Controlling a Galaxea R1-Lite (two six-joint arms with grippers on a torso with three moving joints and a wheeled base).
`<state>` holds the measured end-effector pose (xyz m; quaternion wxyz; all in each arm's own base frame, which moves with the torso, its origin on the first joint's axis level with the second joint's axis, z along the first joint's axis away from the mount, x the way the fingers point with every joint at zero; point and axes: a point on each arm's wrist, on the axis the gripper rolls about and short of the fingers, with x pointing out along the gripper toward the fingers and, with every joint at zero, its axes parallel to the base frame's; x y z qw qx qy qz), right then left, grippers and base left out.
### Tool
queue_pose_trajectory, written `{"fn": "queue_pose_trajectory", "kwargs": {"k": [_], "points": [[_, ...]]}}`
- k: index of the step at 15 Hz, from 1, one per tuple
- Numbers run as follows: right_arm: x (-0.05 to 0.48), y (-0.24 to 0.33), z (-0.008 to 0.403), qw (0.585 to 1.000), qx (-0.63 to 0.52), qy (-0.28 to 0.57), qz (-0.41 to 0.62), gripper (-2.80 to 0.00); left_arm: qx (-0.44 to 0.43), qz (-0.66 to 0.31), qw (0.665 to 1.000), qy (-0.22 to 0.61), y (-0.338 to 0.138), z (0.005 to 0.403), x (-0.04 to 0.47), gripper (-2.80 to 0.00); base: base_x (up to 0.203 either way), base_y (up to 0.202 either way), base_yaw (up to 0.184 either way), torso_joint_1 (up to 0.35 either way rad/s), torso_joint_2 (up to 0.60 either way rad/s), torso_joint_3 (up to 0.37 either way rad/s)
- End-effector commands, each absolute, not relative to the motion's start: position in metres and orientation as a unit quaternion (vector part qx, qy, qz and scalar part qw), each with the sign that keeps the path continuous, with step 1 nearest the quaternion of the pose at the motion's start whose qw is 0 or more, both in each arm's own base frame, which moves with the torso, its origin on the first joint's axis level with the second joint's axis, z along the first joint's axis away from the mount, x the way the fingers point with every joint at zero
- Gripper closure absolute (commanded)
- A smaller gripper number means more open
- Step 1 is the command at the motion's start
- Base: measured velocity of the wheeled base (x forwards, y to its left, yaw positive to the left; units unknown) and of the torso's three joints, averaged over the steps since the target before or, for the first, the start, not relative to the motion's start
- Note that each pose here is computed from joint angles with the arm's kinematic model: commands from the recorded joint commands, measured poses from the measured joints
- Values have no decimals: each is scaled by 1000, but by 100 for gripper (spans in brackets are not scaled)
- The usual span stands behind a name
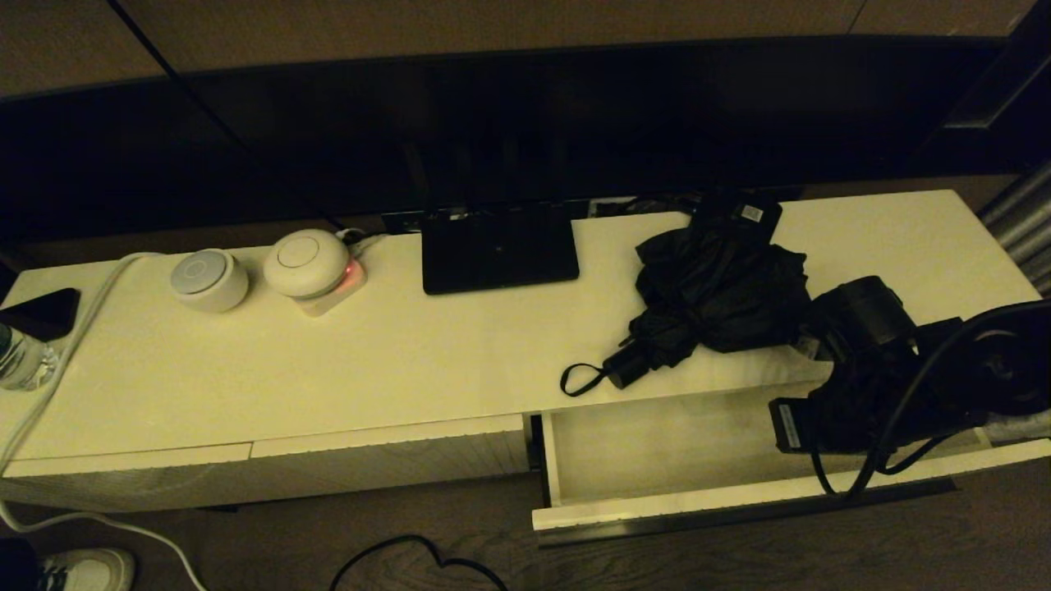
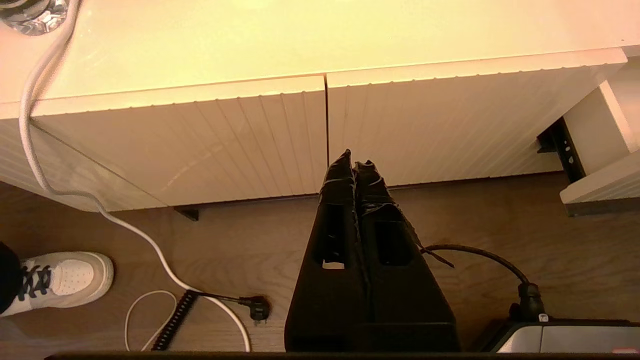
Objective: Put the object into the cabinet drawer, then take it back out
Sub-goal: Open the drawer
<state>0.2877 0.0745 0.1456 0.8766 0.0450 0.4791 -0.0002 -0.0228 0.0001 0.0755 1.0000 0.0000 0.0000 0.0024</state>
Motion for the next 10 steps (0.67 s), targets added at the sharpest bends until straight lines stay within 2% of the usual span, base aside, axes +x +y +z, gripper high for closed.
{"fn": "queue_pose_trajectory", "kwargs": {"k": [1, 6, 10], "points": [[288, 75, 134, 865, 39, 500, -4, 0, 0, 3, 1000, 2, 0, 75, -23, 0, 0, 0, 0, 0, 0, 0], [276, 75, 124, 851, 31, 525, -4, 0, 0, 3, 1000, 2, 0, 75, -23, 0, 0, 0, 0, 0, 0, 0], [258, 76, 116, 823, 14, 568, -6, 0, 0, 3, 1000, 2, 0, 75, -23, 0, 0, 0, 0, 0, 0, 0]]}}
